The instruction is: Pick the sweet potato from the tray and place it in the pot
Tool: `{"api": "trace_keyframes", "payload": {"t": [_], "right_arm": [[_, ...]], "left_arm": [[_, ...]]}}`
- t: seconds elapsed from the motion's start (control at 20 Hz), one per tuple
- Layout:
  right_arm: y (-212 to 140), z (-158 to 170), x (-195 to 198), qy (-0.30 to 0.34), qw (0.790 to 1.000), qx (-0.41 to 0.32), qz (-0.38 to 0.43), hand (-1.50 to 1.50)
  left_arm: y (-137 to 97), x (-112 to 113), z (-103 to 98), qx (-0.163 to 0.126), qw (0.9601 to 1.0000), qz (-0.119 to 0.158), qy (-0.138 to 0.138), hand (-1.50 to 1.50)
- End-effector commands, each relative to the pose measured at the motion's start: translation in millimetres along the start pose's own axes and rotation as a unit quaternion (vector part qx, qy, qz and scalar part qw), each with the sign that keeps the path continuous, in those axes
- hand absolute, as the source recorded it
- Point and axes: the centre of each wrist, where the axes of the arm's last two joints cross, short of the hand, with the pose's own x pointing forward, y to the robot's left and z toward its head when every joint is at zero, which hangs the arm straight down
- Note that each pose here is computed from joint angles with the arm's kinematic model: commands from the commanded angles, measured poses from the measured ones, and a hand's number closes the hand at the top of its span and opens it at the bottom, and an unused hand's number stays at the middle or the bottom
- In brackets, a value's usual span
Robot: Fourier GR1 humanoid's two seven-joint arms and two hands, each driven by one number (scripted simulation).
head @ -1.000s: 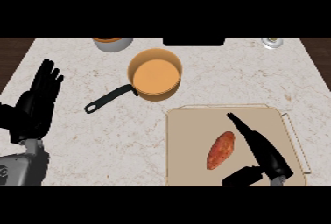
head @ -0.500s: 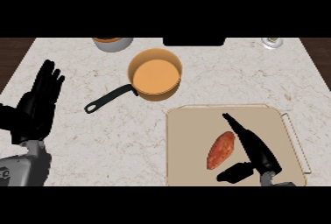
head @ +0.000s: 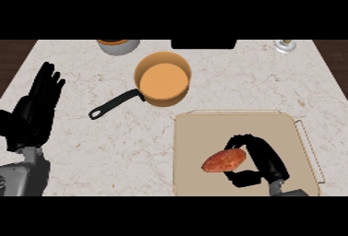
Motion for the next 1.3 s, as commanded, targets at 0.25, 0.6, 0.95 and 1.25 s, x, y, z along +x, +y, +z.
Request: {"api": "trace_keyframes", "payload": {"t": [0.25, 0.6, 0.95, 1.25], "right_arm": [[30.8, -2.5, 53.3, -0.062, 0.996, 0.04, 0.058, 1.5], [93.5, 15.7, 195.0, -0.274, 0.907, 0.176, 0.267, 1.5], [82.6, 67.2, 243.4, -0.302, 0.941, 0.069, 0.138, 1.5], [51.0, 73.6, 276.2, -0.312, 0.942, -0.098, 0.071, 1.5]], "left_arm": [[-19.1, 1.3, -7.1, 0.002, 1.0, 0.003, 0.004, 0.0], [-29.4, 12.5, -10.9, -0.041, 0.9991, -0.005, -0.012, 0.0], [-16.8, 9.3, -12.7, -0.027, 0.9996, -0.002, 0.003, 0.0], [-12.0, 2.8, -16.1, -0.011, 0.9999, -0.004, 0.002, 0.0]]}}
